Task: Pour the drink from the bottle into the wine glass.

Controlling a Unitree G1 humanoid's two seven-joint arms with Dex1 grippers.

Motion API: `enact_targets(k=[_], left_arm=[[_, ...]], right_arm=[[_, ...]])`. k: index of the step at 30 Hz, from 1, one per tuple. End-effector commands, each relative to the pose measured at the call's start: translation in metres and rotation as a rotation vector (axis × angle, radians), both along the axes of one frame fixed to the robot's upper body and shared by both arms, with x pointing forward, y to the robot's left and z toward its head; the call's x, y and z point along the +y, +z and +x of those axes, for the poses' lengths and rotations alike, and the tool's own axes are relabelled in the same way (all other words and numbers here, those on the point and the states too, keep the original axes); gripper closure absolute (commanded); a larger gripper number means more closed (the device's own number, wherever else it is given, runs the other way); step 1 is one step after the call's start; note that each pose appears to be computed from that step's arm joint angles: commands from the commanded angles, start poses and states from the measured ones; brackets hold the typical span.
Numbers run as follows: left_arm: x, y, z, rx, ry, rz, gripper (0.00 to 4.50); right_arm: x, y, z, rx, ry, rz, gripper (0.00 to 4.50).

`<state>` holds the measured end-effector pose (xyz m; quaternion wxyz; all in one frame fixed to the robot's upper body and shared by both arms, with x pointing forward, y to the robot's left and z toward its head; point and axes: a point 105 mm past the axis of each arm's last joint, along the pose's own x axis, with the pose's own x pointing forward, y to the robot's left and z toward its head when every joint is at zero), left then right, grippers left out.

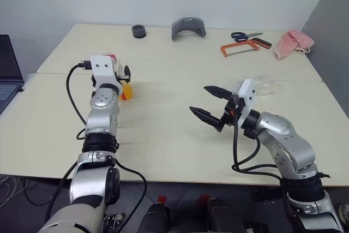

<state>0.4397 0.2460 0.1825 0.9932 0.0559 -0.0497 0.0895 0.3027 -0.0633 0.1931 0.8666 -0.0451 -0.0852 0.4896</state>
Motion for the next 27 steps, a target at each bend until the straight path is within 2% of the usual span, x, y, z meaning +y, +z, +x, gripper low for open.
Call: enact_targets(k=[1,4,5,8,14,16,22,24,27], left_arm=[[-0.002,0.023,0.001,-0.069,-0.009,0.038,0.03],[-0.003,0.024,0.001,-0.07,-0.011,0.049,0.03],[-0.003,0.025,0.001,-0.071,-0.012,0.055,0.21],[-0.003,0.026,0.001,-0.074,-0.01,0.07,0.86],[-0.002,0.025,0.0,-0.067,-0.007,0.075,2.61],[-0.002,0.024,0.0,-0.066,-0.007,0.072,2.73],[-0.006,0.022,-0.001,-0.077,-0.038,0.045,2.73],[-0.013,0.023,-0.002,-0.092,-0.081,0.033,2.73],[-0.042,0.028,-0.006,-0.143,-0.248,-0.005,2.73]], right_arm=[[0.002,0.011,-0.004,-0.041,0.023,0.01,0.0],[0.003,0.01,-0.003,-0.041,0.023,0.01,0.0],[0.003,0.01,-0.003,-0.041,0.023,0.009,0.0],[0.003,0.01,-0.003,-0.041,0.024,0.007,0.0],[0.003,0.009,-0.004,-0.04,0.026,0.005,0.0],[0.003,0.009,-0.004,-0.041,0.026,0.005,0.0],[0.003,0.011,-0.004,-0.047,0.024,0.01,0.0],[0.003,0.012,-0.004,-0.053,0.02,0.011,0.0],[0.001,0.016,-0.004,-0.07,0.012,0.014,0.0]])
